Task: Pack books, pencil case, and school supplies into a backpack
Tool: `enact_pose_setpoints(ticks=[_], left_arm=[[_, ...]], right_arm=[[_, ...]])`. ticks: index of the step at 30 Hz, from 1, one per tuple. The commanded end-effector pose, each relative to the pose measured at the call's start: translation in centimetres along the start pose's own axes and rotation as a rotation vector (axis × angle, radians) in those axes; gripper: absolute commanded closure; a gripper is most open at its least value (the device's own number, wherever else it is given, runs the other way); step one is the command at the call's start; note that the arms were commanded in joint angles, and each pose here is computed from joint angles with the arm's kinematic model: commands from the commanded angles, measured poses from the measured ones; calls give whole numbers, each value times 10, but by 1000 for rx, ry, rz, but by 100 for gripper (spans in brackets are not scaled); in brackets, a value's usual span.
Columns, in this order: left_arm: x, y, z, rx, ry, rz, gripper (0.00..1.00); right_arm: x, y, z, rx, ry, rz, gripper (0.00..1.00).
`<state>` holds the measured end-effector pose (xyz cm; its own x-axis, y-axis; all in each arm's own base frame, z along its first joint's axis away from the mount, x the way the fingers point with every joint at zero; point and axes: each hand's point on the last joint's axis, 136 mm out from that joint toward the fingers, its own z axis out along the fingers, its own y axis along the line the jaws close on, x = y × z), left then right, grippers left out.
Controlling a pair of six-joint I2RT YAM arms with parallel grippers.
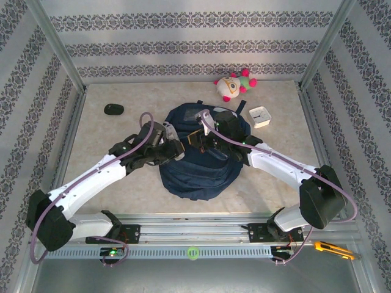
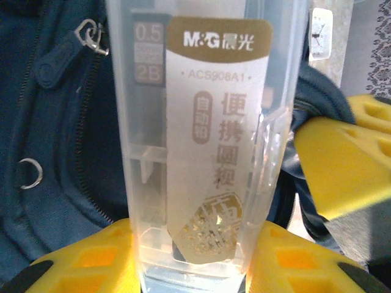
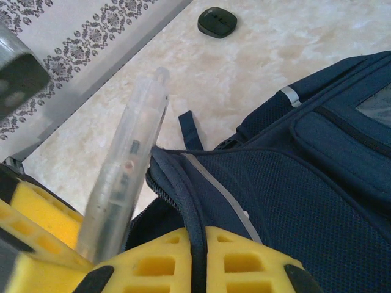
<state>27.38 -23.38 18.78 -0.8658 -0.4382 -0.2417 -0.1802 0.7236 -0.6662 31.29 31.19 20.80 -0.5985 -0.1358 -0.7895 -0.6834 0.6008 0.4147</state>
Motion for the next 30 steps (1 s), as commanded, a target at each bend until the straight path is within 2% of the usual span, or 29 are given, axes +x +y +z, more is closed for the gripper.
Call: enact_pose_setpoints(ticks=[1,3,5,10,13,15,20,25,28,30], left_arm=[[0,-18,12,51,-4,-20,63],[4,-22,19,64,11,-24,61],[7,-27,26,91,30,-30,54],[16,-33,34,111,78,-34,49],[20,-32,36,107,91,-33,39],[20,-31,34,107,86,-31,37],[15,-23,28,65,52,0,35],[1,-11,9,-6,-29,106,35],[-4,-18,-4,90,-86,247,33],[-9,-14,-11,134,-138,261,33]], right_arm=[[-44,6,-14,9,-121,0,100],[-45,5,-14,12,-121,2,100],[-45,4,-14,11,-120,13,100],[-45,3,-12,3,-115,25,100],[-46,2,-12,3,-115,27,100],[-46,3,-12,1,-114,26,100],[-46,5,-12,-10,-113,24,100],[-46,6,-14,-14,-115,25,100],[-46,7,-17,-15,-120,21,100],[-46,9,-19,-17,-123,19,100]])
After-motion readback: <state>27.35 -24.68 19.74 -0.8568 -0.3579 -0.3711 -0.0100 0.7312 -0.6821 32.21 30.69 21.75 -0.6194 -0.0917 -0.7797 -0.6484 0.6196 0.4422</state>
